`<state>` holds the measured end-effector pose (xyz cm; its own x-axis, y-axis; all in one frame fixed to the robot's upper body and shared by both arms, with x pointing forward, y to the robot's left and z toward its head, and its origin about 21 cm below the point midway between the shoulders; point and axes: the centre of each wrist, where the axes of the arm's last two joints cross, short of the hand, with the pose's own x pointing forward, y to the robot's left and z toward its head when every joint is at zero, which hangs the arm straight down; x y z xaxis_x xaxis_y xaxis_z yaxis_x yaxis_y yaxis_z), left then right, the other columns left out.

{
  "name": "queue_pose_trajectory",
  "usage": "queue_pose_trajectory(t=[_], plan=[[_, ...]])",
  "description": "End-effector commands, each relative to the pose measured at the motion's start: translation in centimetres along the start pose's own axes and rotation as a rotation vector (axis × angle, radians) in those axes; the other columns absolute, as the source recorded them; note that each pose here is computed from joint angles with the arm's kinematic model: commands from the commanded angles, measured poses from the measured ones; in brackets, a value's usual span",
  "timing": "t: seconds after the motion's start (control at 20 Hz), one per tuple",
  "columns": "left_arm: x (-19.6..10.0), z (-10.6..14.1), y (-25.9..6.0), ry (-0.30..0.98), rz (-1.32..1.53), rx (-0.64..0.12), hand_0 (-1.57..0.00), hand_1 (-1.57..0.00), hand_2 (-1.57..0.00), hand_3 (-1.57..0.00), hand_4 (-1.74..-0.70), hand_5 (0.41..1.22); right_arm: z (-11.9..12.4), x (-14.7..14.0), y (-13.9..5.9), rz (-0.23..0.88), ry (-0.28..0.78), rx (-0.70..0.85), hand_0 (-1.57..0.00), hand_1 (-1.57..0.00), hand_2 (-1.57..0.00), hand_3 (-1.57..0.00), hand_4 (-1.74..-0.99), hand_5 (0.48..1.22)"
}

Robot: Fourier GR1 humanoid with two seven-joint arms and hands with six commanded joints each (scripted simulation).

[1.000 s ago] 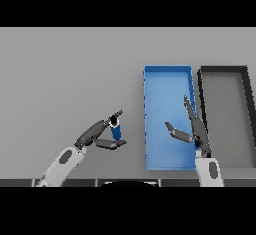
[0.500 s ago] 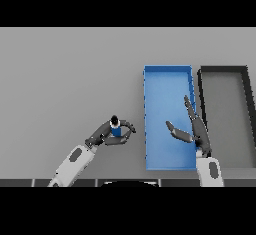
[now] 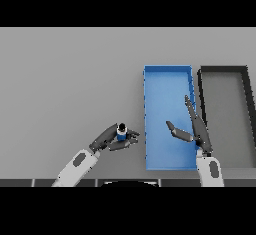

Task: Pick up the blue pipe and place it into the blue bin.

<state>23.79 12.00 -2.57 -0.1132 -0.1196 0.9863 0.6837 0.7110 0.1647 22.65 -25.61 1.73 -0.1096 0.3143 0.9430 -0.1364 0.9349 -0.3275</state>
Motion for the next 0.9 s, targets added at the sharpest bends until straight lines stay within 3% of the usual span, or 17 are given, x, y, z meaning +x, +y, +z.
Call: queue_pose_trajectory(t=[0.0,0.3,0.45,0.7,0.85], plan=[[0.5,-0.2,0.3,-0.019,0.004,0.004,-1.47,-1.49,-1.50,-1.49,-1.50,1.191,0.0,-0.1,-0.1,0.006,-0.002,-0.001,0.00,0.00,0.00,0.00,-1.166,0.556],[3.8,-1.8,0.1,-0.191,0.025,0.014,-1.55,-1.55,-1.55,-1.55,-1.48,1.213,-0.1,-0.4,-0.3,0.037,0.006,-0.005,0.00,0.00,0.00,0.00,-1.138,0.552],[5.8,-2.7,0.0,-0.209,0.000,-0.002,-1.56,-1.56,-1.56,-1.56,-1.47,1.217,0.1,-0.3,-0.3,0.032,-0.002,-0.001,0.00,0.00,0.00,0.00,-1.129,0.561],[6.7,-3.2,0.0,-0.188,-0.009,-0.049,-1.57,-1.57,-1.57,-1.57,-1.47,1.220,-0.1,-0.3,0.0,0.036,0.002,-0.006,0.00,0.00,0.00,0.00,-1.124,0.574],[7.1,-3.3,-0.1,-0.187,-0.009,-0.055,-1.57,-1.57,-1.57,-1.57,-1.47,1.220,-1.6,0.3,-1.0,0.064,-0.006,0.039,0.00,0.00,0.00,0.00,-1.122,0.578]])
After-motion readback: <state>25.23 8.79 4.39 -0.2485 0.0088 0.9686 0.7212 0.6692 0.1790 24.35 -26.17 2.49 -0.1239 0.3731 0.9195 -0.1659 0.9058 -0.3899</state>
